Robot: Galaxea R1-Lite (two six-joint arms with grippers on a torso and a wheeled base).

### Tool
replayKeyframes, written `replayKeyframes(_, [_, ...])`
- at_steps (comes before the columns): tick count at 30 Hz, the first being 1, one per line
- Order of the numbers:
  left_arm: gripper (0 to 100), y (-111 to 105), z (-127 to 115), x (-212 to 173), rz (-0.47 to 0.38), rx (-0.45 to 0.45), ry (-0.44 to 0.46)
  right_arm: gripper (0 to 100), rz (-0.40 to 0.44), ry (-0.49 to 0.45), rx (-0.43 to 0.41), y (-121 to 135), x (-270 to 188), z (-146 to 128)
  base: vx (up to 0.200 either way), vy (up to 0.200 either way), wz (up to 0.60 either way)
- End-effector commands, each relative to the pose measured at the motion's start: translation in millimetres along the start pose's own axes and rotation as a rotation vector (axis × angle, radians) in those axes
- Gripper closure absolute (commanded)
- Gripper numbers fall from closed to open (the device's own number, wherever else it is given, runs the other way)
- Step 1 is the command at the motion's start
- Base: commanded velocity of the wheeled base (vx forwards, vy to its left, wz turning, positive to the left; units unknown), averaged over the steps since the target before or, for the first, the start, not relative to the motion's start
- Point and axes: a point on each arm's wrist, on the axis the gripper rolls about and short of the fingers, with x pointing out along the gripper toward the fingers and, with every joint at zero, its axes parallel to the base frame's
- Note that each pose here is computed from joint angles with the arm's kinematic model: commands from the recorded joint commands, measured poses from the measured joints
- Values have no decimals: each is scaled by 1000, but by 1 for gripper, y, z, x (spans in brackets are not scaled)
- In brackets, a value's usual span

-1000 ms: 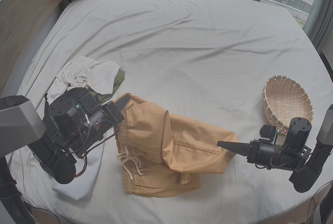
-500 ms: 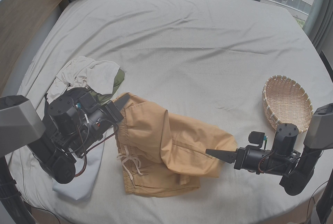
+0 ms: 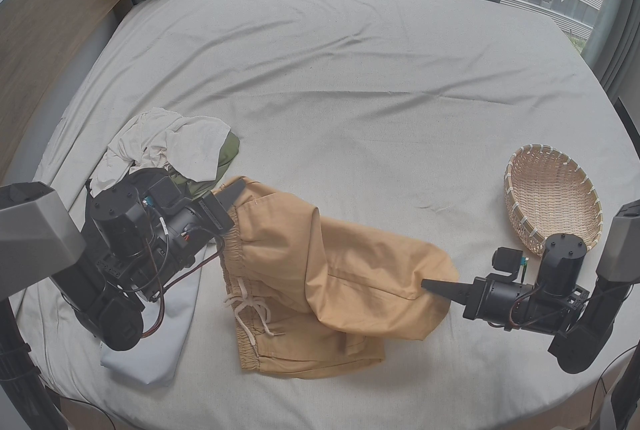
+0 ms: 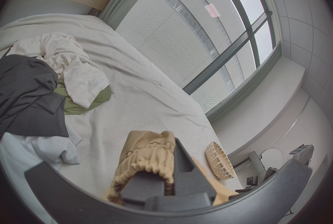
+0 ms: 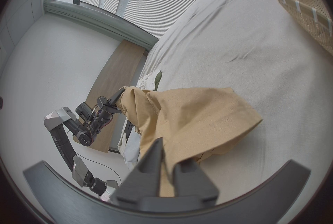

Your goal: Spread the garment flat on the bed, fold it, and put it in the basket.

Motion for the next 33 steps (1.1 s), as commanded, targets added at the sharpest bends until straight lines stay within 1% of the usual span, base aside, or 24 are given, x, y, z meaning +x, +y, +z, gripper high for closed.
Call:
replayKeyframes(1, [100, 3, 3, 2, 9, 2, -16, 100, -9, -71, -16, 2, -16, 15, 0, 0, 0])
replayKeyframes(3, [100, 3, 4, 2, 16, 2, -24, 100, -11, -91, -2, -2, -20, 21, 0, 0, 0])
replayKeyframes(6, [100, 3, 4, 2, 20, 2, -26, 100, -2, -85, 8, -4, -22, 22, 0, 0, 0])
replayKeyframes(10, [100, 3, 3, 1, 21, 1, -23, 100, 4, -58, 20, -4, -20, 17, 0, 0, 0])
replayKeyframes(12, [100, 1, 3, 1, 17, 3, -23, 100, 9, -15, 29, -5, -12, 8, 0, 0, 0])
replayKeyframes(13, [100, 1, 3, 1, 16, 3, -22, 0, 13, -5, 31, -5, -9, 7, 0, 0, 0])
replayKeyframes(22, [100, 2, 3, 0, 20, 2, -21, 0, 61, 63, 23, 3, 13, -8, 0, 0, 0])
replayKeyframes(28, [100, 2, 3, -1, 19, 3, -22, 0, 44, 56, 17, 5, 21, -12, 0, 0, 0])
replayKeyframes(33, [100, 2, 3, -1, 21, 3, -23, 0, 48, 61, 14, 7, 23, -14, 0, 0, 0])
